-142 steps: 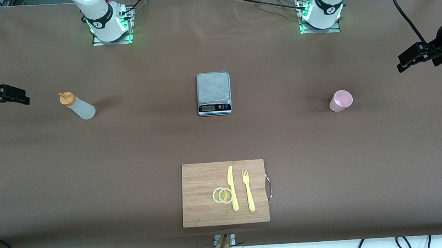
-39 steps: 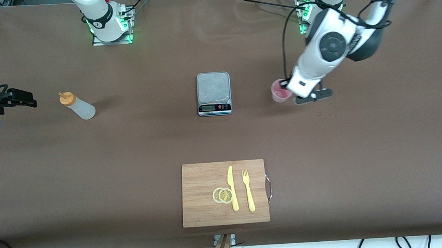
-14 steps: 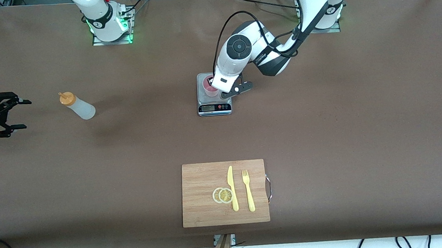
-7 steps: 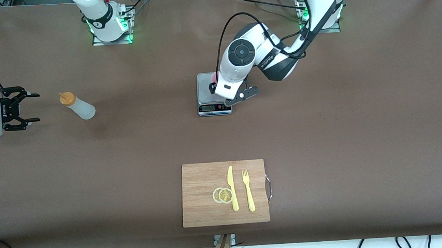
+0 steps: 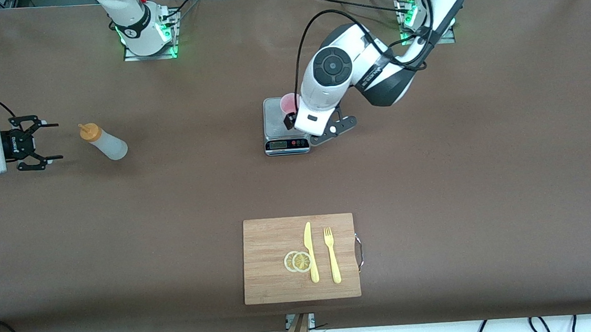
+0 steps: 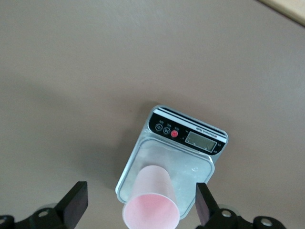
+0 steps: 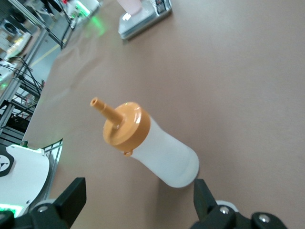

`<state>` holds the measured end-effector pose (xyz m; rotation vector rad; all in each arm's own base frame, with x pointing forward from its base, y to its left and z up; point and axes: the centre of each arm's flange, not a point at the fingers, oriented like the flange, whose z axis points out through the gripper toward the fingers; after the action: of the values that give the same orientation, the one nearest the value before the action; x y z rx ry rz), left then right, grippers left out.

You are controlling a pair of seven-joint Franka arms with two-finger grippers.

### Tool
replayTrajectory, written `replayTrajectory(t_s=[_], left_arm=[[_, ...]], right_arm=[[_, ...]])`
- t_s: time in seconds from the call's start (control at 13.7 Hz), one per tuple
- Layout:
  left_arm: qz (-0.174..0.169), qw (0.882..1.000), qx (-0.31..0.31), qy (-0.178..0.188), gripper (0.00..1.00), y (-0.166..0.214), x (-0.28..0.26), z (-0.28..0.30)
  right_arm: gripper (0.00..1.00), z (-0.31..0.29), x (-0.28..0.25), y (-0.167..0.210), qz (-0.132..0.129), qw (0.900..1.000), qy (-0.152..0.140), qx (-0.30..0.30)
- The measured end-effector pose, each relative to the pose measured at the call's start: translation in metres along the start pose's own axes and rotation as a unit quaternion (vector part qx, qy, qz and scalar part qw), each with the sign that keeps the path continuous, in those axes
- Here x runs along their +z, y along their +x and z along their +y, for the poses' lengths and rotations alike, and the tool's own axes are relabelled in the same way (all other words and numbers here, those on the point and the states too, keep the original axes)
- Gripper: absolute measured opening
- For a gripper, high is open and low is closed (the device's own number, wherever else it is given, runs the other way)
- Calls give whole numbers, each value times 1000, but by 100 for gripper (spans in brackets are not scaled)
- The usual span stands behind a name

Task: Add sauce to pink cup with both arms
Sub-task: 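Release the cup and withdraw the left gripper while the right gripper reaches the bottle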

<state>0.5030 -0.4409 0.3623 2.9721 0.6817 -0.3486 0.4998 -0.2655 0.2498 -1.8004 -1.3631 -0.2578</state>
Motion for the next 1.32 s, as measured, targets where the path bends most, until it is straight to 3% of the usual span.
replayTrajectory(t_s=[0.37, 0.66, 0.88, 1.32], left_arm=[[38, 999, 28, -24, 100, 100, -93, -68], [78, 994, 71, -31, 100, 201, -152, -175], [105, 990, 85, -31, 100, 263, -182, -260], [147, 985, 87, -36, 100, 317, -233, -387]], right_arm=[[100, -17, 33, -41, 63, 996, 9, -55], [100, -7, 64, -58, 121, 987, 1, -103], [100, 2, 81, -62, 145, 982, 0, -120], [100, 15, 94, -49, 179, 969, -21, -168]])
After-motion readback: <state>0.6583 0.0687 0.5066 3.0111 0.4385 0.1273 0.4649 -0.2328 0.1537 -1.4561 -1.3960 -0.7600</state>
